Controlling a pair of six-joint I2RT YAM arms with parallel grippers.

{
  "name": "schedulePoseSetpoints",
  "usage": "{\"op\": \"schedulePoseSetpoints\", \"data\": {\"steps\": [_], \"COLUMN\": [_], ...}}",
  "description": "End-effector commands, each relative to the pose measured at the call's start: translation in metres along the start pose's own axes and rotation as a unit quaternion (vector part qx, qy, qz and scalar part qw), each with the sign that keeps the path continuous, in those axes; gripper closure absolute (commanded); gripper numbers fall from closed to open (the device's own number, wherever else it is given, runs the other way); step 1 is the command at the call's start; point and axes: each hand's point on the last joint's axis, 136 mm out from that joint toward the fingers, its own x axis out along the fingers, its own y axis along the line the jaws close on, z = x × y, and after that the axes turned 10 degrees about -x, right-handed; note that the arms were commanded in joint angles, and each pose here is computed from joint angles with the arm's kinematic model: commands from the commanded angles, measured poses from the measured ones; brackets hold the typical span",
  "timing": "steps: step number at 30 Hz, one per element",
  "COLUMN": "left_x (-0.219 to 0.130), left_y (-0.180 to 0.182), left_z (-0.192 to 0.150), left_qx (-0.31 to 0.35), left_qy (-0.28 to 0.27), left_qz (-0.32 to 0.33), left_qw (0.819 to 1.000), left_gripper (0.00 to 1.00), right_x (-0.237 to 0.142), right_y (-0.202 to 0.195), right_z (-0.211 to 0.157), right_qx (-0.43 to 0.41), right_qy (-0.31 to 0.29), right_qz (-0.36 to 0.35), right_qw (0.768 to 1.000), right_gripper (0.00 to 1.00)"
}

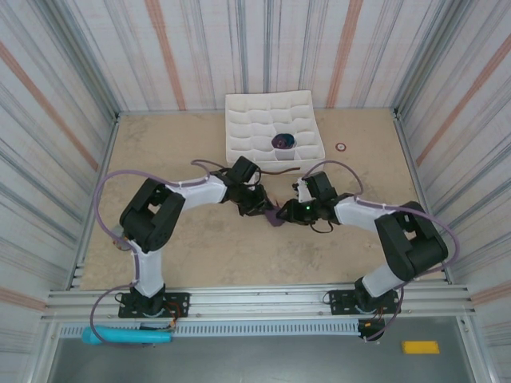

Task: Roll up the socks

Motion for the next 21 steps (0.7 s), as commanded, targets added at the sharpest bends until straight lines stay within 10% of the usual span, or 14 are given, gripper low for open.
{"op": "schedulePoseSetpoints", "data": {"steps": [1,7,21], "left_x": [-0.002,-0.002,-0.004], "left_y": [0.052,0.048,0.049], "left_z": [0.01,0.006,0.0], "left_qx": [-0.024,-0.018,-0.027], "left_qy": [-0.003,0.03,0.084], "left_qz": [0.094,0.098,0.115], "left_qw": [0.995,0.995,0.989], "left_gripper": [0.99,0.99,0.99], "right_x": [-0.023,-0.04,0.002], "right_y": [-0.015,0.006,0.051], "right_z": [-0.015,-0.004,0.007], "right_qx": [-0.037,-0.162,-0.372], "right_qy": [0.005,-0.036,-0.088], "right_qz": [-0.078,-0.145,-0.259], "right_qw": [0.996,0.975,0.887], "right_gripper": [0.49,0.32,0.32]}}
